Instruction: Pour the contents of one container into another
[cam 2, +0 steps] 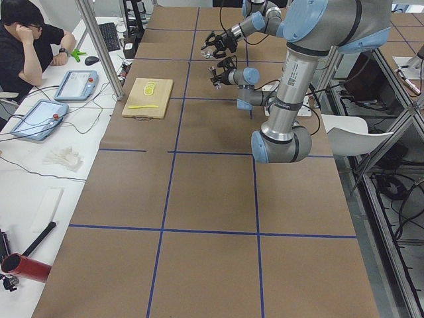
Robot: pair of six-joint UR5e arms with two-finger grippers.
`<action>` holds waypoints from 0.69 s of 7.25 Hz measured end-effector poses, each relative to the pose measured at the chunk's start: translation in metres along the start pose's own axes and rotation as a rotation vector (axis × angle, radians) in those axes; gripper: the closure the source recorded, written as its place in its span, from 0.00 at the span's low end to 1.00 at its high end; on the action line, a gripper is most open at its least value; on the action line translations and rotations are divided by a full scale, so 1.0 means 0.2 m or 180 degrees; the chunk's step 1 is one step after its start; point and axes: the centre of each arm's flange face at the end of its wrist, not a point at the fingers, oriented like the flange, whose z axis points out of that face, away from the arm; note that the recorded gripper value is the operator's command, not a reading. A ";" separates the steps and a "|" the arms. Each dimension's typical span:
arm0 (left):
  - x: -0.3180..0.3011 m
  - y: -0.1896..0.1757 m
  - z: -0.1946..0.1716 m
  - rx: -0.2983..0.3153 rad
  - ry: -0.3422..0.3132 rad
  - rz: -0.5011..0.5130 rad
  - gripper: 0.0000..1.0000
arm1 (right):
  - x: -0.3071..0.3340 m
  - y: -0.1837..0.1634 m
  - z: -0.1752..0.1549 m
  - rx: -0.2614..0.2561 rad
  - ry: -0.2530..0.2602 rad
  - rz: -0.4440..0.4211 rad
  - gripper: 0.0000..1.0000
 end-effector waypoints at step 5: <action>-0.02 -0.05 -0.02 0.0062 0.0003 -0.0026 1.00 | 0.23 0.13 0.11 0.0032 0.0002 0.1294 1.00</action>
